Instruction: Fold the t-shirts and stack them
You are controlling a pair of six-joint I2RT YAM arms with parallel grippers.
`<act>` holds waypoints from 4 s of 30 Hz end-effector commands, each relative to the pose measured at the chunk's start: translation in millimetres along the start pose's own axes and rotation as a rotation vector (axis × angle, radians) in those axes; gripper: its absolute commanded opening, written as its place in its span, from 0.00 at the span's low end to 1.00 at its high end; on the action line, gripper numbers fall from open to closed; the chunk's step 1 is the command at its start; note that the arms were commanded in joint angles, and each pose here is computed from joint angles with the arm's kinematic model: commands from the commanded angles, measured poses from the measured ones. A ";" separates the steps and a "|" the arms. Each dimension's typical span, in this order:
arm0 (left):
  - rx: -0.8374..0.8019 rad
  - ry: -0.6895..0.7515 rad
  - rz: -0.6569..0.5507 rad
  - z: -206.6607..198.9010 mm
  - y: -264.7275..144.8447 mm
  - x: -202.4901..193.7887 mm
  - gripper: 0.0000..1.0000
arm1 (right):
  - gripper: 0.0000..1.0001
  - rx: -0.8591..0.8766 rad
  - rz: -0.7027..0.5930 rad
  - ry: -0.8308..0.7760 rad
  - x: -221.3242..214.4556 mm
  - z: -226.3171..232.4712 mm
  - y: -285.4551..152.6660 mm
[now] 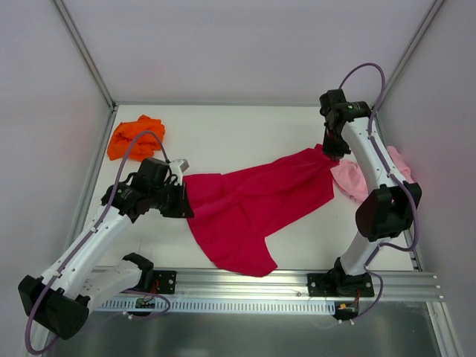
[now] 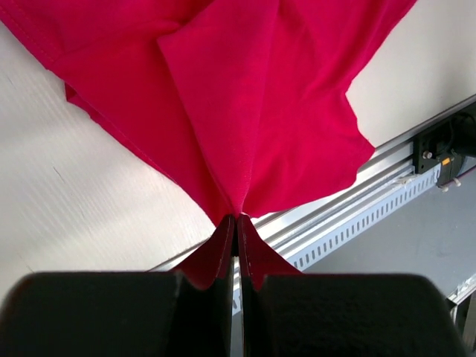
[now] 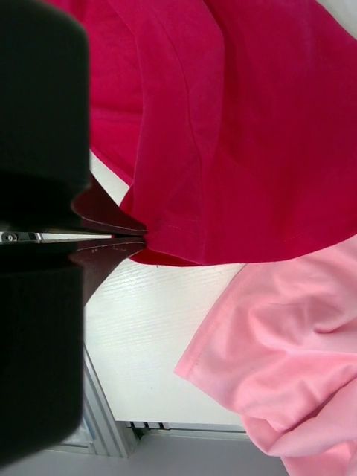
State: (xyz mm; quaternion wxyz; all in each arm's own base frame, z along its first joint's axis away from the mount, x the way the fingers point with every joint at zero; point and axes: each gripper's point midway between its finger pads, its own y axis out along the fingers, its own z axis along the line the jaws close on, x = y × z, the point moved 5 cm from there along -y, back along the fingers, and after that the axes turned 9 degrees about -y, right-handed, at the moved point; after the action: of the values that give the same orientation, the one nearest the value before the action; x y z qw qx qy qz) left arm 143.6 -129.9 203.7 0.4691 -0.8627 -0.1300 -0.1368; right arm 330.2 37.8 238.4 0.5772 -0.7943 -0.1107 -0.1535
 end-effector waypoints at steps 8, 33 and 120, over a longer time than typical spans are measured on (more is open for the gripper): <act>0.083 -0.097 0.053 3.0 27.7 14.8 0.00 | 0.01 0.087 0.010 -0.047 10.9 17.0 -5.9; -0.311 -0.052 0.280 -45.6 11.3 -20.6 0.76 | 0.73 0.266 0.107 -0.137 -47.4 51.9 2.6; 0.495 -0.131 0.205 17.2 108.5 -55.9 0.00 | 0.77 0.310 0.175 -0.112 -86.2 95.1 36.3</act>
State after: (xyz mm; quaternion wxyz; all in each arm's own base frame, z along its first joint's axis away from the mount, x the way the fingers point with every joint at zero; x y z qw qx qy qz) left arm 130.5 -187.0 80.7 0.6480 -0.7569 -0.0831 0.0131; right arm 263.7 110.1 152.4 0.6862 -0.7198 -0.1041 -0.0143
